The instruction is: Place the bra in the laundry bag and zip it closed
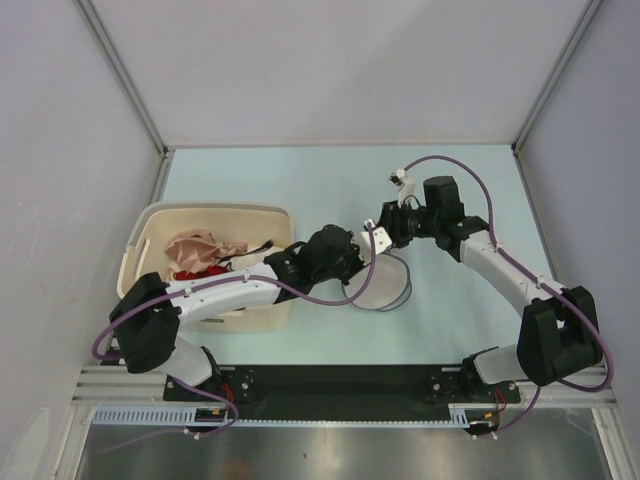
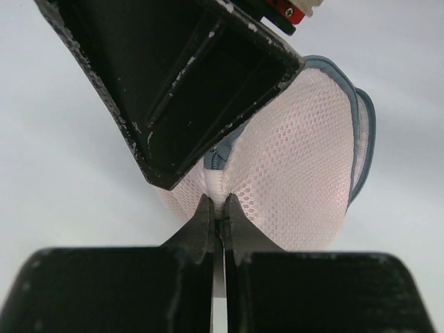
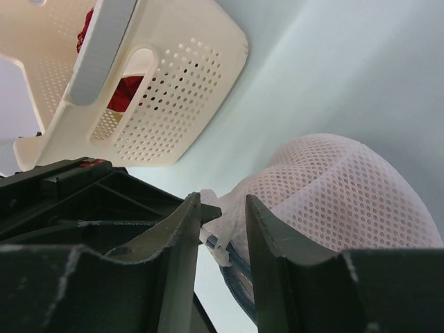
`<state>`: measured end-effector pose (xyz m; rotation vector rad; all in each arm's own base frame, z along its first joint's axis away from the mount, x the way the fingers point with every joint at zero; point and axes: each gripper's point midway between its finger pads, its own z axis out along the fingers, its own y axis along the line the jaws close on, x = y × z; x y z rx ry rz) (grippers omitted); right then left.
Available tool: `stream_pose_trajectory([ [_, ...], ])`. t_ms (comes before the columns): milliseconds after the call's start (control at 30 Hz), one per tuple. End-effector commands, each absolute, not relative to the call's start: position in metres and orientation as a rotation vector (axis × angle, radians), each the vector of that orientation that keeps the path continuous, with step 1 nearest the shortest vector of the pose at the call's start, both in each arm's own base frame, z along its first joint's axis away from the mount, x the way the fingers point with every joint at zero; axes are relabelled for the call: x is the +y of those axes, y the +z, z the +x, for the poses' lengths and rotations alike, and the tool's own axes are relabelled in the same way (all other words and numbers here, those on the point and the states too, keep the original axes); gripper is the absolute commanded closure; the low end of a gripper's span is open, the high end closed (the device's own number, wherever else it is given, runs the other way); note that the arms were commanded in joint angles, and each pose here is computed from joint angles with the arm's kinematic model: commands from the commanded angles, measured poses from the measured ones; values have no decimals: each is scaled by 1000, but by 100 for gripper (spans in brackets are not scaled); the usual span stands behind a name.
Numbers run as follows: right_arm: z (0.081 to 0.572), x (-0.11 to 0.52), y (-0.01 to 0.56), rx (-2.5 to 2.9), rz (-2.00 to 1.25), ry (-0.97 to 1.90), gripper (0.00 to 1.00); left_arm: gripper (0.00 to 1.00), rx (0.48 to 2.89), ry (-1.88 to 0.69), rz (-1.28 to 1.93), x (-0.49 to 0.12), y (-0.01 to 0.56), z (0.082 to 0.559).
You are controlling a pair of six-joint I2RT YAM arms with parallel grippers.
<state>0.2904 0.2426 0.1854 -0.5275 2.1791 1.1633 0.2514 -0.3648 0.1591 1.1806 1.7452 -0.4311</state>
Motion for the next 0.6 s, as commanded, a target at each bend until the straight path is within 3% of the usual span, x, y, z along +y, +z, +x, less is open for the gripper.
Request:
stream_pose_trajectory([
  [0, 293, 248, 200, 2133, -589, 1148, 64, 100, 1661, -439, 1154, -368, 188, 253],
  [433, 285, 242, 196, 2151, -594, 1098, 68, 100, 1658, -433, 1156, -367, 188, 254],
  [567, 285, 241, 197, 2150, -592, 1090, 83, 100, 1662, -434, 1159, -367, 186, 253],
])
